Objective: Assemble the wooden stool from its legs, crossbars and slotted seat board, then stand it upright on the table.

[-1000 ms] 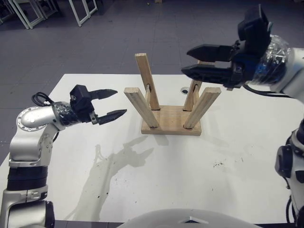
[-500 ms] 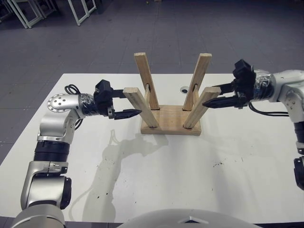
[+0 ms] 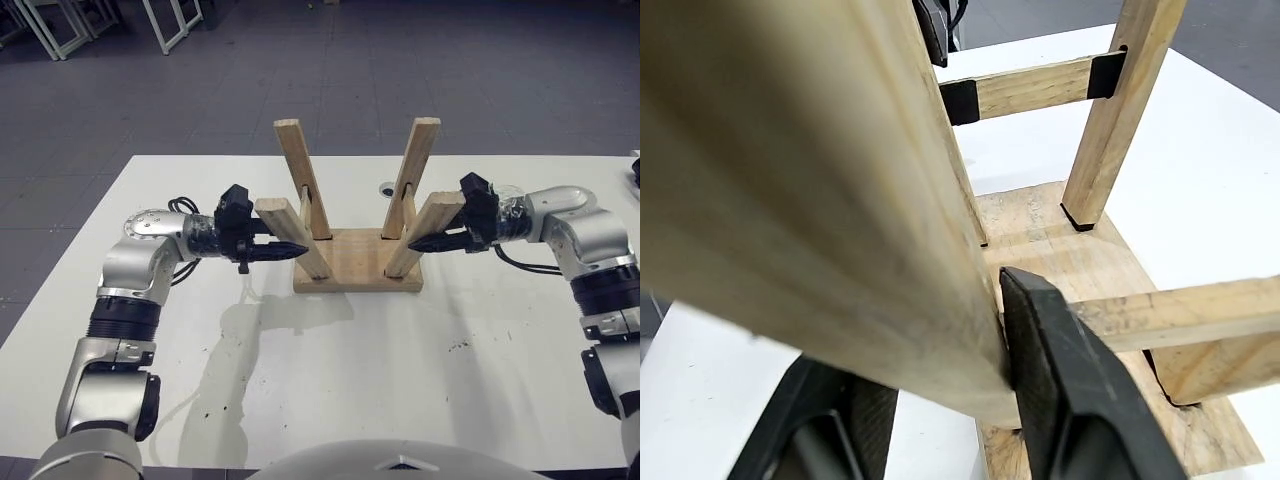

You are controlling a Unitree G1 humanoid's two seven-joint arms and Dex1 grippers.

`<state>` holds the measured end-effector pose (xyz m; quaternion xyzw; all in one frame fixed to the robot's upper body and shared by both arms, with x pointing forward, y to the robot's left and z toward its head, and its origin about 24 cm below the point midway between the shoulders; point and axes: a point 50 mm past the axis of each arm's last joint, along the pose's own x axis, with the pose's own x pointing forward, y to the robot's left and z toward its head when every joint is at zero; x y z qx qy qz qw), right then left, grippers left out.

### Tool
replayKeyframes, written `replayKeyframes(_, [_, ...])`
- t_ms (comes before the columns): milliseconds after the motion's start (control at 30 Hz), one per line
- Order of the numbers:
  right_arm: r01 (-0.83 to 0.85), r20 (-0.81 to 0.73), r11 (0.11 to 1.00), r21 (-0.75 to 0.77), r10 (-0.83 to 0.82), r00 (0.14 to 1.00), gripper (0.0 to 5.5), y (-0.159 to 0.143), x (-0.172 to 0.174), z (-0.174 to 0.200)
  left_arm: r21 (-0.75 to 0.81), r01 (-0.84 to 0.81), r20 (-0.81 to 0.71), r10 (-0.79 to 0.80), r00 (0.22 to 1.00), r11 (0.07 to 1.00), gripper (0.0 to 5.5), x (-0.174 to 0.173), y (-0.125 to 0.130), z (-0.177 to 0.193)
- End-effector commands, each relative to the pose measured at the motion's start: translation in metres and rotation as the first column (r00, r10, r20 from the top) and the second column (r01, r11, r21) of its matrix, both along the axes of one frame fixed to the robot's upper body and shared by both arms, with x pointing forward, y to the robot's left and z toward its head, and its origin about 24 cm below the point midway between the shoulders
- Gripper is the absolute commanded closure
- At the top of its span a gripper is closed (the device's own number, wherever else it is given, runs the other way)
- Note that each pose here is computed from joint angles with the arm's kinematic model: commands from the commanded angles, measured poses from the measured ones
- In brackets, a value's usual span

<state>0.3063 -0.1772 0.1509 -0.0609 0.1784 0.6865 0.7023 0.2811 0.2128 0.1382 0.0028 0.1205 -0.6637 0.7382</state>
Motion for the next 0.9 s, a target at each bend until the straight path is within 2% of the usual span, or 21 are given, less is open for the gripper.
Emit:
replayKeyframes(33, [-0.051, -0.18, 0.991, 0.124, 0.073, 0.981, 4.08, -0.016, -0.022, 0.023, -0.087, 0.121, -0.123, -0.131, 0.984, 0.989, 4.0, -0.027, 0.006, 0.037])
replayKeyframes(100, [-0.079, -0.252, 0.969, 0.236, 0.14, 0.958, 4.23, -0.018, -0.028, 0.051, -0.2, 0.145, -0.201, -0.186, 0.962, 0.969, 4.18, -0.035, 0.007, 0.066])
replayKeyframes(167, [0.057, -0.397, 0.96, 0.273, 0.058, 0.916, 4.39, -0.013, -0.006, 0.063, -0.297, 0.019, -0.312, -0.116, 0.943, 0.955, 4.23, -0.018, 0.011, 0.077])
replayKeyframes(233, [0.29, -0.601, 0.94, 0.18, -0.129, 0.789, 4.39, -0.003, 0.025, 0.043, -0.32, -0.229, -0.58, 0.0, 0.814, 0.919, 4.23, 0.012, 0.013, 0.05])
replayKeyframes(300, [0.378, -0.705, 0.924, 0.059, -0.229, 0.671, 4.01, 0.007, 0.037, 0.013, -0.257, -0.383, -0.767, 0.054, 0.639, 0.888, 3.91, 0.024, 0.01, 0.006])
replayKeyframes(400, [0.405, -0.779, 0.914, 0.007, -0.249, 0.576, 3.38, 0.016, 0.038, -0.018, -0.179, -0.509, -0.88, 0.094, 0.465, 0.842, 3.36, 0.023, 0.007, -0.043])
replayKeyframes(467, [0.456, -0.819, 0.89, 0.033, -0.238, 0.523, 3.1, 0.021, 0.041, -0.026, -0.15, -0.601, -0.917, 0.117, 0.381, 0.785, 3.34, 0.026, 0.011, -0.06])
replayKeyframes(500, [0.483, -0.828, 0.874, 0.04, -0.242, 0.506, 2.88, 0.02, 0.042, -0.029, -0.142, -0.634, -0.923, 0.129, 0.362, 0.761, 3.34, 0.028, 0.014, -0.063])
replayKeyframes(567, [0.517, -0.826, 0.855, 0.038, -0.264, 0.498, 2.88, 0.016, 0.044, -0.033, -0.148, -0.683, -0.922, 0.149, 0.356, 0.716, 3.34, 0.034, 0.02, -0.06])
replayKeyframes(667, [0.555, -0.824, 0.83, 0.058, -0.274, 0.495, 2.88, 0.011, 0.047, -0.033, -0.218, -0.705, -0.907, 0.126, 0.401, 0.675, 3.34, 0.041, 0.029, -0.043])
replayKeyframes(833, [0.517, -0.835, 0.831, 0.205, -0.127, 0.535, 2.88, 0.006, 0.045, -0.018, -0.311, -0.677, -0.892, 0.042, 0.451, 0.667, 3.34, 0.043, 0.03, -0.025])
replayKeyframes(900, [0.482, -0.825, 0.832, 0.274, -0.054, 0.562, 2.51, 0.006, 0.044, -0.009, -0.319, -0.676, -0.891, 0.032, 0.452, 0.664, 3.34, 0.042, 0.031, -0.023])
